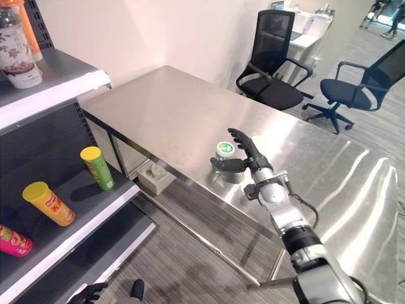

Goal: Put the goods on the table back onto the shelves and tidy them up.

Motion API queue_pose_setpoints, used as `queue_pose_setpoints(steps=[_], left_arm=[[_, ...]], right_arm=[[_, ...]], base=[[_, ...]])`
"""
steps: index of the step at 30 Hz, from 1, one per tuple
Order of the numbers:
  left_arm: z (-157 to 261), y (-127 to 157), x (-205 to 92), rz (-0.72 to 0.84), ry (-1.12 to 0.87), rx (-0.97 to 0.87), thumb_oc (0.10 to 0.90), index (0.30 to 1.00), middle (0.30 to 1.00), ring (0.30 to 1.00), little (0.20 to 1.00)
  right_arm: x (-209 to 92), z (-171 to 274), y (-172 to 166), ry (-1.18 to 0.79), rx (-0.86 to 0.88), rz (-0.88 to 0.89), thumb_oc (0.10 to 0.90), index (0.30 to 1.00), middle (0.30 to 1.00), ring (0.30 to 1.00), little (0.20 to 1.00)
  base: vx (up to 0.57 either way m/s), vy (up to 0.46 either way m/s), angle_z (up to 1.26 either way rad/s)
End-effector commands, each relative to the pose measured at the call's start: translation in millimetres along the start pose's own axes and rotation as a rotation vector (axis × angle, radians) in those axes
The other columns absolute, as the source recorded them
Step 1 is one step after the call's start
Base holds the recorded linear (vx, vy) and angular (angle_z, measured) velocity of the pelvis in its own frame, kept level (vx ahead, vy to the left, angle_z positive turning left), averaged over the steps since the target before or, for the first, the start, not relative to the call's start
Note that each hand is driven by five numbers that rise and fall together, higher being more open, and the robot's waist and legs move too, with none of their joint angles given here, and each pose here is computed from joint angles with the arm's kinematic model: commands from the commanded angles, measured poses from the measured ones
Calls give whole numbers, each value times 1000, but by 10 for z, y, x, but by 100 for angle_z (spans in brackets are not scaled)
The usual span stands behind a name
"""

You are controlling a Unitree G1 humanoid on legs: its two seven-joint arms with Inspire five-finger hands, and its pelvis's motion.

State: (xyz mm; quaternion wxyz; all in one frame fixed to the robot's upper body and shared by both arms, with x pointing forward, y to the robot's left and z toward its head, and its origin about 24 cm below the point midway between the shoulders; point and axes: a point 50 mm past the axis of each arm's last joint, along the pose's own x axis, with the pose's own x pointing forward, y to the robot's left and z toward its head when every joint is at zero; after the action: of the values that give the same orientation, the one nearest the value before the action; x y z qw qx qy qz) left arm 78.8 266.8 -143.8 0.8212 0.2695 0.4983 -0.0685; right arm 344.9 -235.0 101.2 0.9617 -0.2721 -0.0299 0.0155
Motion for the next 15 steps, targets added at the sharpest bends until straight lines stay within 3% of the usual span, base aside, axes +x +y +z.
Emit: queue_pose_setpoints(steps=[1,15], left_arm=[[139,130,49,18,-50,50,800,900,900,900,900],[113,141,48,32,-35,31,800,900,900,900,900]], right_arm=[[266,601,-341,-207,0,-112,800,900,900,900,900],[353,534,-266,-142,-4,-88,800,900,900,900,900]], base=[[0,0,0],[4,5,1]])
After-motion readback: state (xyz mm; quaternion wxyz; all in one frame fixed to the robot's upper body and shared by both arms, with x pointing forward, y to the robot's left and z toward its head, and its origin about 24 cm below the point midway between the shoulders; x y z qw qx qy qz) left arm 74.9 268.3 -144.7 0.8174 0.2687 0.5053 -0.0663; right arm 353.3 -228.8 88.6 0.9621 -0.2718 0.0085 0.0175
